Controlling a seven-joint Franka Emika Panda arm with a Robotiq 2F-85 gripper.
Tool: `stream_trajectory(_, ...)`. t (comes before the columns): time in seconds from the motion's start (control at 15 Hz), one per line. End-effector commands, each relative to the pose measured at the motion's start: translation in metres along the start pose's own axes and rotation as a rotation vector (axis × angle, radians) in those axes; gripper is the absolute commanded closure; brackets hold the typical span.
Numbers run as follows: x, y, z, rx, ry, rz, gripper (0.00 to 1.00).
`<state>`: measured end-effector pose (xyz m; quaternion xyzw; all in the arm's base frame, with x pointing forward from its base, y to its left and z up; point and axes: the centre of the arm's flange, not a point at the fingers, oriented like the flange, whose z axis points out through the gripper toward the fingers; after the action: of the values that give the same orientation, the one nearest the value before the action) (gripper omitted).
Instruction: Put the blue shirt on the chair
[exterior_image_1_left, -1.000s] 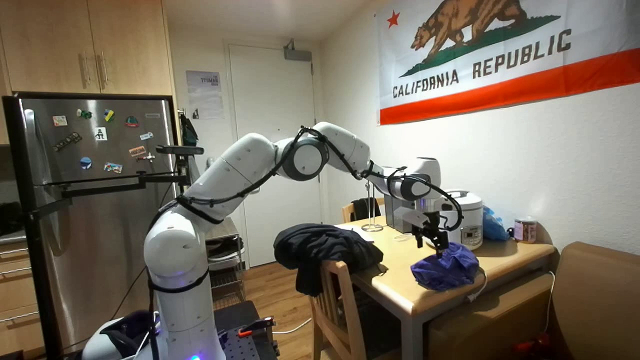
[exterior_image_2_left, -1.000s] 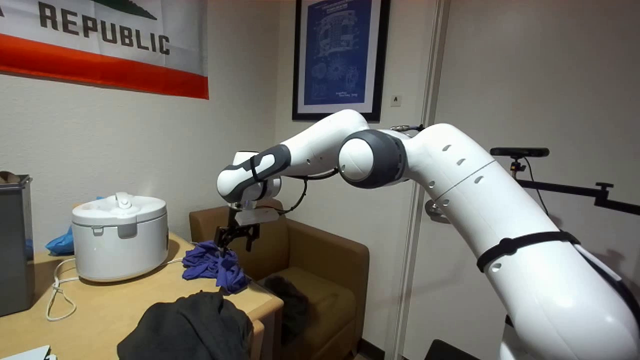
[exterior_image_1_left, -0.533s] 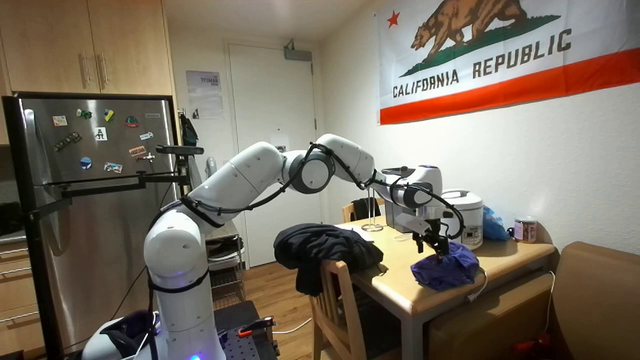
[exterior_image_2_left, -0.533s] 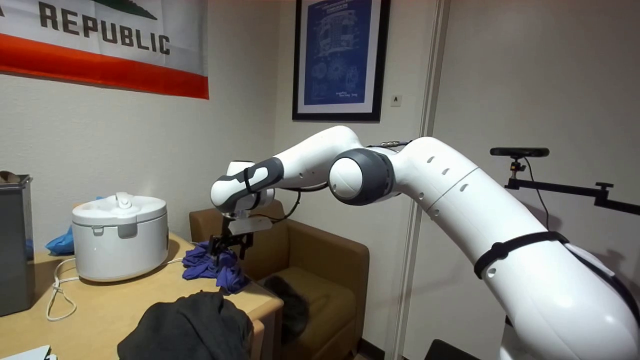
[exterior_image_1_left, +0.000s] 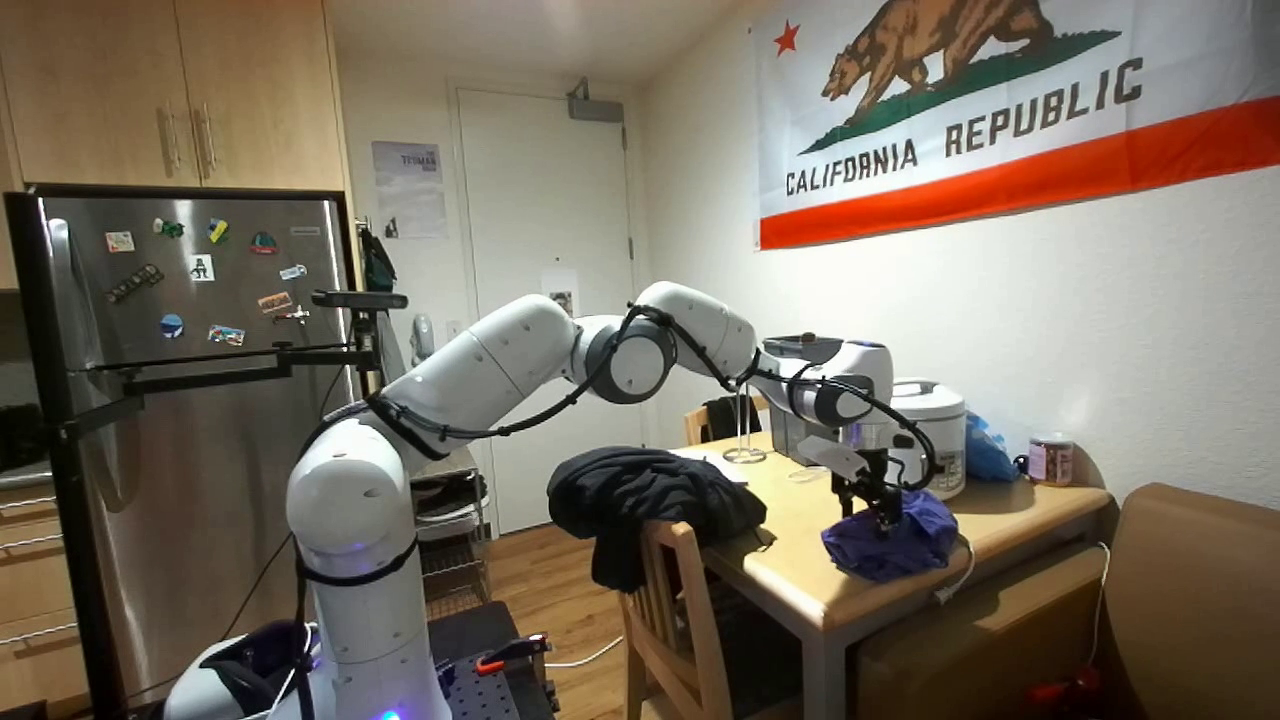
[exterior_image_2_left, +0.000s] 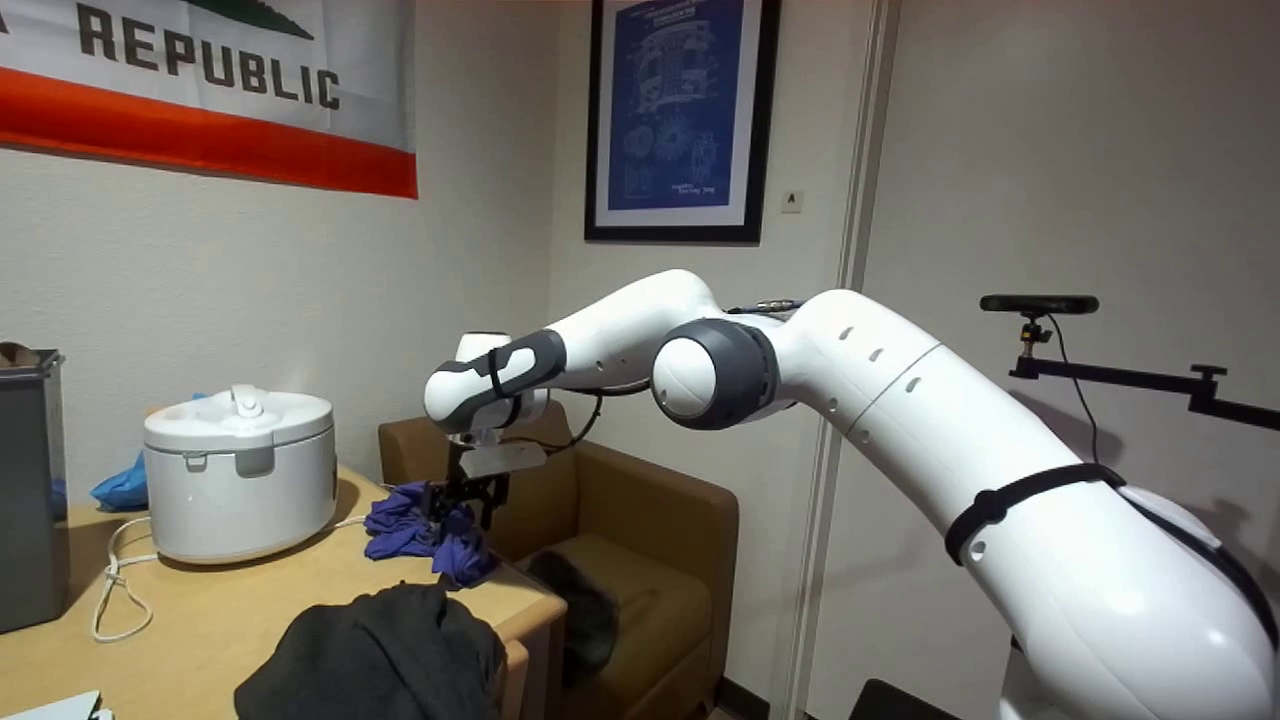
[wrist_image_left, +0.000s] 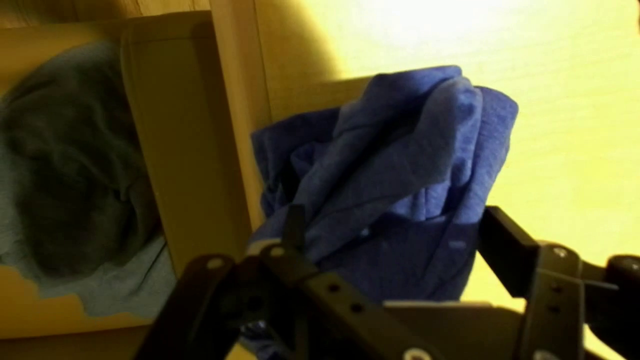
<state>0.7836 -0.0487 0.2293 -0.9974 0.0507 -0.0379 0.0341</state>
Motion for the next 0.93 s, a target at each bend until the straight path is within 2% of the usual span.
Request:
stream_trajectory(0.0, 0.016, 0.003, -0.001, 0.021, -0.017, 0.002, 0.44)
stream_trajectory(0.47, 0.019, 0.009, -0.011, 0.014, 0.005, 0.009, 0.97)
stream_trajectory(0.6, 0.020, 0.009, -0.016, 0.007, 0.015, 0.009, 1.00)
stream_trajectory(0.87, 0.021, 0.006, -0.039, -0.016, 0.047, 0.007, 0.97)
